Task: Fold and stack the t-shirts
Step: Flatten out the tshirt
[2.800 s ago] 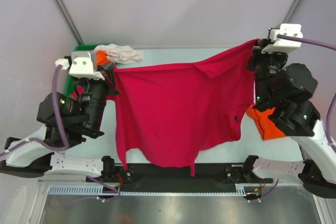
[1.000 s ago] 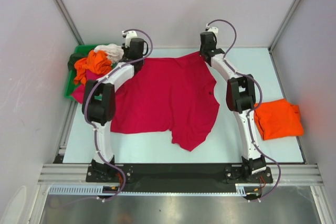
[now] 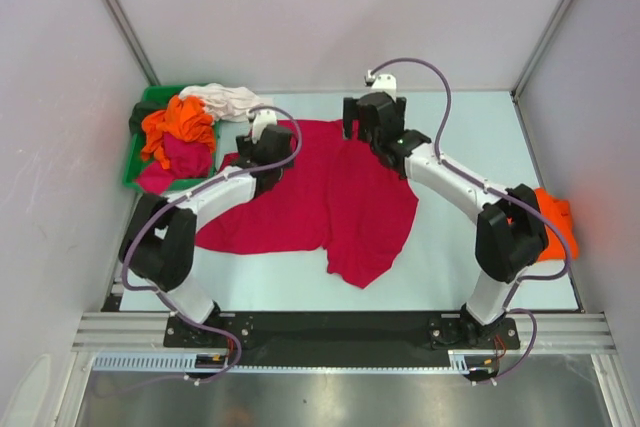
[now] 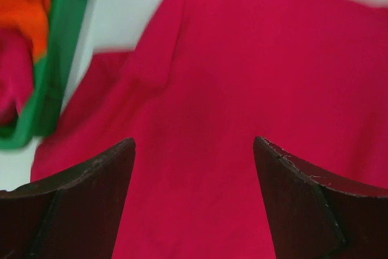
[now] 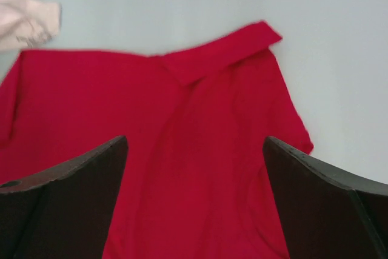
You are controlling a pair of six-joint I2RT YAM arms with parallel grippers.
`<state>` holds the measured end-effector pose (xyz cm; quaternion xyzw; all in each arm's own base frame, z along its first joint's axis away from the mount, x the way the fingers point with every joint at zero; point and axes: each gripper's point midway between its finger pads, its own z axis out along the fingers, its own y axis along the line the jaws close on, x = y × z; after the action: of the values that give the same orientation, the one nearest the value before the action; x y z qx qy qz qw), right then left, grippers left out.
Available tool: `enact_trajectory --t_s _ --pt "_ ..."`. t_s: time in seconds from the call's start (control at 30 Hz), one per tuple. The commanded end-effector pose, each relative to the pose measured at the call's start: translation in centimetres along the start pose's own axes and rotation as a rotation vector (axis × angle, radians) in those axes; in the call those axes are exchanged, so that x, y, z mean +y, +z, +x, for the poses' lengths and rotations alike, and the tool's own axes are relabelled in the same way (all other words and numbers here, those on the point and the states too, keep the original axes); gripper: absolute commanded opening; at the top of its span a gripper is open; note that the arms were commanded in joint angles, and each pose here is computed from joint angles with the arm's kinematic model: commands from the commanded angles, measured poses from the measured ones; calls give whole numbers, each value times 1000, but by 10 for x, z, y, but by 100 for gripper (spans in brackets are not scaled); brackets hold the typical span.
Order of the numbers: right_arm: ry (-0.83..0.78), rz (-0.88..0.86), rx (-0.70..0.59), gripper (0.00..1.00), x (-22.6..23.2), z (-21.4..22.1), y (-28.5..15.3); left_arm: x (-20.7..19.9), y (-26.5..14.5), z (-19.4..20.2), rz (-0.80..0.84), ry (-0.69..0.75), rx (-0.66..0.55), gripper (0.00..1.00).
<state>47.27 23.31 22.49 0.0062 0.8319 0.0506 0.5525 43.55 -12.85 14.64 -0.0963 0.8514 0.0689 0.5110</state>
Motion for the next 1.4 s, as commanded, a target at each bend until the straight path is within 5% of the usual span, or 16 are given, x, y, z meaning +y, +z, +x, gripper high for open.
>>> enact_trajectory --t_s 0.0,0.3,0.4,0.53,0.6,0.93,1.37 --pt "-40 52 106 100 -20 52 -17 5 -24 48 48 -21 100 84" --pt "10 29 268 95 -40 141 -55 -11 -69 89 65 83 147 84" --pt "28 44 283 84 -48 152 -61 -9 -75 89 70 82 147 84" --pt "50 86 314 51 -58 167 -67 -8 -78 90 73 71 159 83" --pt "76 98 317 46 -59 171 -74 -8 -81 93 83 70 178 83" --pt "135 132 305 49 -67 186 -141 -5 -99 98 131 32 200 82" --pt "88 109 431 51 -39 279 -196 0 -110 105 154 20 226 82"
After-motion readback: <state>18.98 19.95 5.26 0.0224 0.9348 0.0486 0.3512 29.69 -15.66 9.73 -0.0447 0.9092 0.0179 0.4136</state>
